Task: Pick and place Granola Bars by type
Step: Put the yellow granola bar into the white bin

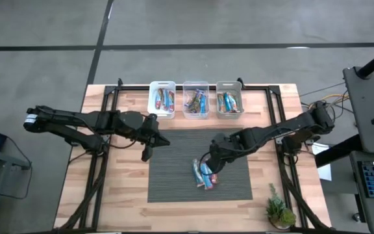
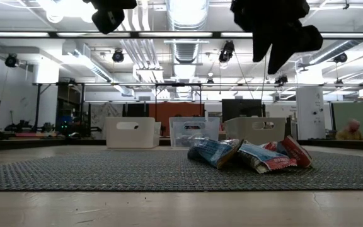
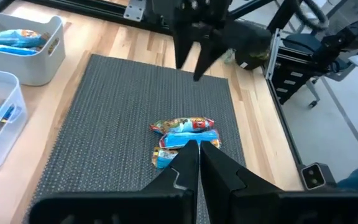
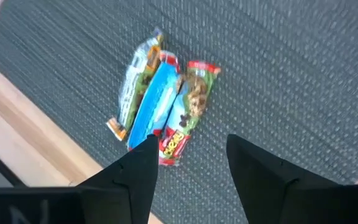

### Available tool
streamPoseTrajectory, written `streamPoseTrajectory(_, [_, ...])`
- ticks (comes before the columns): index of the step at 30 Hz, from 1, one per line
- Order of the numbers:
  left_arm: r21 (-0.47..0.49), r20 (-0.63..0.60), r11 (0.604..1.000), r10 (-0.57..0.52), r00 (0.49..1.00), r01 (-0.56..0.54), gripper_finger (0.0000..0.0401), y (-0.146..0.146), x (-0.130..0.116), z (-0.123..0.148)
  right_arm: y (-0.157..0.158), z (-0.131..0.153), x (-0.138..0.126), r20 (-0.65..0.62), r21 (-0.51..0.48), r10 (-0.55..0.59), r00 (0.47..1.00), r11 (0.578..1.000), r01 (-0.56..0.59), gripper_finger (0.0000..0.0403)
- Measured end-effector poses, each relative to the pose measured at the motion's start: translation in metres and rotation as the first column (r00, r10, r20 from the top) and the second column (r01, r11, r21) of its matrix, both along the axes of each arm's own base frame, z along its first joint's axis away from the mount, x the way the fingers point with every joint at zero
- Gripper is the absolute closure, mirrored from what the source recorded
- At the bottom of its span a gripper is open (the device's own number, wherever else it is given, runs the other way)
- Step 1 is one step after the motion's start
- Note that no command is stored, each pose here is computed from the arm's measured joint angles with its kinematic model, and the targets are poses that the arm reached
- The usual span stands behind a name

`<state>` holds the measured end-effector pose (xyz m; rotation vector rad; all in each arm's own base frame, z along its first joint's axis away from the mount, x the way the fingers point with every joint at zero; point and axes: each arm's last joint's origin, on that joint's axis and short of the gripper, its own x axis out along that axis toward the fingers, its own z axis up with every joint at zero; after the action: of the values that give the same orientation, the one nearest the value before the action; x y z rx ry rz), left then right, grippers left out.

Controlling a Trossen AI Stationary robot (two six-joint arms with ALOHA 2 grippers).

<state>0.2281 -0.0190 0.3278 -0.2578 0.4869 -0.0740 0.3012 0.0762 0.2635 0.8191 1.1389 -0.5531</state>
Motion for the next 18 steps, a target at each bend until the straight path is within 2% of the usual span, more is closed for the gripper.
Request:
streamPoseTrajectory(5, [0.002,-0.006,1.0,-0.006,1.0,0.006,0.04,-0.001,0.01,-0.004,0.001,0.015,-0.009,0.06,-0.068,0.056,0.997,0.996,-0.052,0.0223])
streamPoseTrajectory(9, [0.061,0.004,0.997,-0.041,0.999,0.04,0.0386,-0.003,0.028,-0.001,-0.002,0.023,-0.015,0.083,-0.089,0.102,0.991,0.992,-0.094,0.0225])
streamPoseTrajectory(18, [0.194,-0.033,0.966,-0.167,0.985,0.17,0.0307,-0.009,0.077,0.017,-0.01,0.053,-0.042,0.158,-0.118,0.127,0.979,0.987,-0.109,0.0231])
